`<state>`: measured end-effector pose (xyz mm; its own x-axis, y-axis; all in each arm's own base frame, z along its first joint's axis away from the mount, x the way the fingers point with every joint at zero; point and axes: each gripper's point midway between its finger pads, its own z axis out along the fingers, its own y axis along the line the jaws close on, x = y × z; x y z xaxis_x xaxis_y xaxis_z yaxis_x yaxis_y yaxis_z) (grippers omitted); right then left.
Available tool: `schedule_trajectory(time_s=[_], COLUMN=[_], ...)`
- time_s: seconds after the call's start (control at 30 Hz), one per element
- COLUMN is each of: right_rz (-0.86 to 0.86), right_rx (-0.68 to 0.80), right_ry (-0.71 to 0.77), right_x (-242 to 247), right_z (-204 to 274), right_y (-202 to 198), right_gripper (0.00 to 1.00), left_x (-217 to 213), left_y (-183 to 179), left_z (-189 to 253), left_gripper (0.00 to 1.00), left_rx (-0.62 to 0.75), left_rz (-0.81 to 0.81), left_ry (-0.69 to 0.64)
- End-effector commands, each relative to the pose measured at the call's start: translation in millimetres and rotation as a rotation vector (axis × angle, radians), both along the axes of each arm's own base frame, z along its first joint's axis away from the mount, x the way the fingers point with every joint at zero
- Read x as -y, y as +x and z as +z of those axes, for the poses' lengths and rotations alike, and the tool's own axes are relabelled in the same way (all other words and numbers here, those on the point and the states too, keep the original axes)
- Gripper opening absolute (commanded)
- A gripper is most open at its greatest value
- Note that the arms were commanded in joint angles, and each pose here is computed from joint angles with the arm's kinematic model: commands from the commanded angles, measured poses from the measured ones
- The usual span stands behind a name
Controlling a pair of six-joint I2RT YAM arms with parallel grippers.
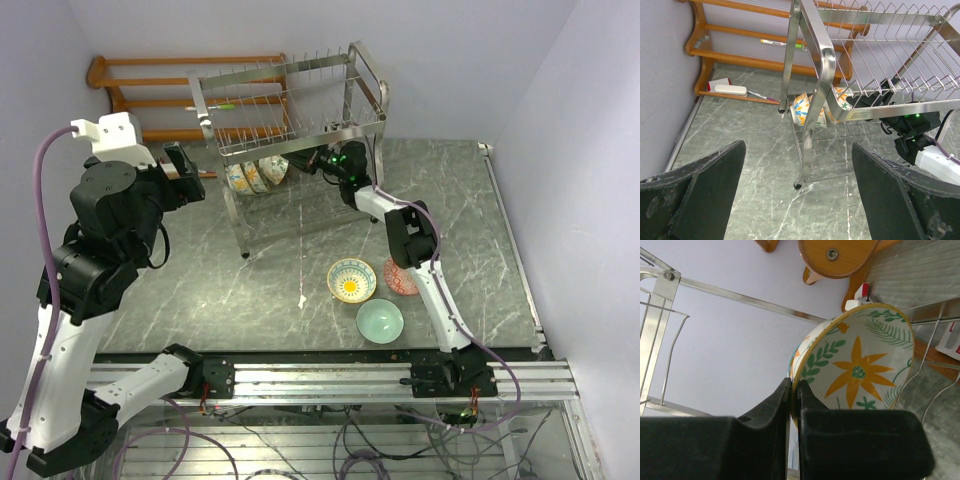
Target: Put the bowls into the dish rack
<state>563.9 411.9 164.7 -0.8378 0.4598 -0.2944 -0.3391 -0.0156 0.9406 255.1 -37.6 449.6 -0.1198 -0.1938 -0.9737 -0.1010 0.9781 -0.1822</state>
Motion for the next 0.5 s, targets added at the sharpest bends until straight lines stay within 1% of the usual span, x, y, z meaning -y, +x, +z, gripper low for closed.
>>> schedule_trajectory(time_s=[0.0,0.17,0.47], right_rz=[-0.007,0.025,0.078], right_rx=[0.052,0.021,-0.046], right_ry=[0.041,0.058,-0.014], right_x=[11,8,-5], right_z=[17,9,-18], right_y=[8,6,-8], right_gripper=[0.0,0.0,0.0], left_x=[2,1,2], left_y=[5,6,9], left_z=[5,3,1], left_gripper=[0.98,0.98,0.99], left_rx=[0.025,0.021,0.023], left_rz=[-0.001,0.005,0.006], left_ry=[-0.016,-0.01,-0.005])
